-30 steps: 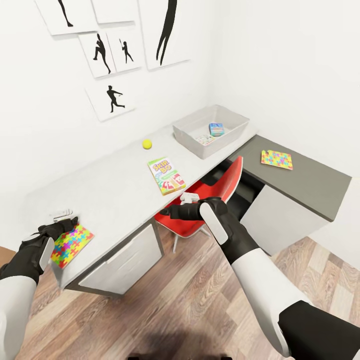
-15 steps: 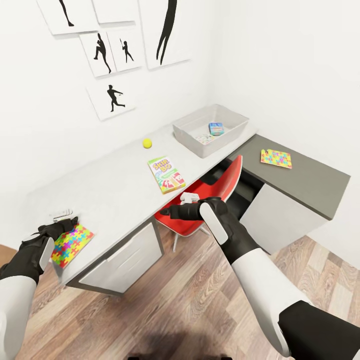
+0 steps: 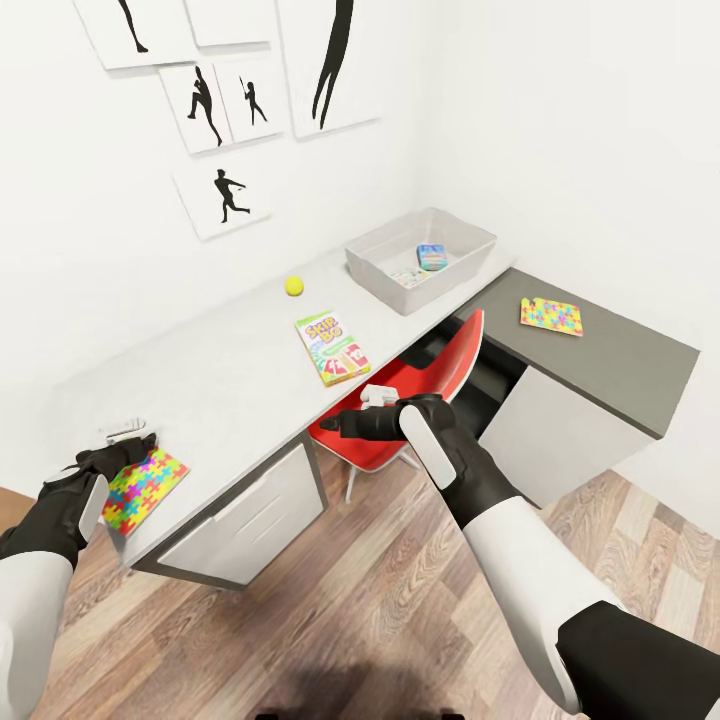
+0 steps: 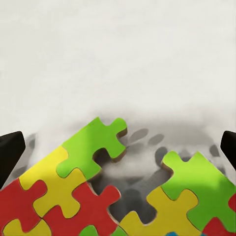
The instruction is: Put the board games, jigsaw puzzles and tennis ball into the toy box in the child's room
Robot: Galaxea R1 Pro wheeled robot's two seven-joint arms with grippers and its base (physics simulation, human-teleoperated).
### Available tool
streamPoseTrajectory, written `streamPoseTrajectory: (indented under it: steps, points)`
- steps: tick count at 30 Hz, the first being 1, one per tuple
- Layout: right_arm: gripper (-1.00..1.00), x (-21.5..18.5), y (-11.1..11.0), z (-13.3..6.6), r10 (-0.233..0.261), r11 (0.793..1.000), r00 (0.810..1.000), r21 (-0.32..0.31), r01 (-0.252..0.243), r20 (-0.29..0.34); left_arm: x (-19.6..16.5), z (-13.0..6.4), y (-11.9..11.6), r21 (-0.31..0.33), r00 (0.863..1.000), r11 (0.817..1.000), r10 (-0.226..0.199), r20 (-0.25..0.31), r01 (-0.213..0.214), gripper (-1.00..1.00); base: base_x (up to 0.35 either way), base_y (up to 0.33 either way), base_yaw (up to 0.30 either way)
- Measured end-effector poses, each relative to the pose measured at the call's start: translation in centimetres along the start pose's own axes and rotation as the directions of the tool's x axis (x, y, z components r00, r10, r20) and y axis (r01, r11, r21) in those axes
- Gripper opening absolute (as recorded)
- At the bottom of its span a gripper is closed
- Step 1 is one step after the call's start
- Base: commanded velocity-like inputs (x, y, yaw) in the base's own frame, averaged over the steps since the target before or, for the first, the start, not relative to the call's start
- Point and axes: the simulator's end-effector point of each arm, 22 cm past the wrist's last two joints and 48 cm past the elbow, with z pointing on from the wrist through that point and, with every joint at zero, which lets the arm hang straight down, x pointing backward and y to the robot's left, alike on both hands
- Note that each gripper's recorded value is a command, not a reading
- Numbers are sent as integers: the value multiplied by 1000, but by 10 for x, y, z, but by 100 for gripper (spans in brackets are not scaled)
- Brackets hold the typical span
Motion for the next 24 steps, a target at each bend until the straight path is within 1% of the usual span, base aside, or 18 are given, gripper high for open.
streamPoseTrajectory:
  steps: [3, 9, 21, 24]
  points:
    - [100, 0, 0, 0, 0, 1000, 1000, 1, 0, 0, 0, 0, 0, 0, 1000, 1000, 0, 1, 0, 100, -16, -17, 0]
    - [100, 0, 0, 0, 0, 1000, 1000, 0, 0, 0, 0, 0, 0, 0, 1000, 1000, 0, 0, 0, 100, -93, -113, 0]
    - [100, 0, 0, 0, -1, 1000, 1000, 0, 1, 0, 0, 0, 0, -1, 1000, 1000, 0, 0, 0, 100, -13, -17, 0]
    - [100, 0, 0, 0, -1, 1000, 1000, 0, 1, 0, 0, 0, 0, 0, 1000, 1000, 0, 0, 0, 100, -157, -130, 0]
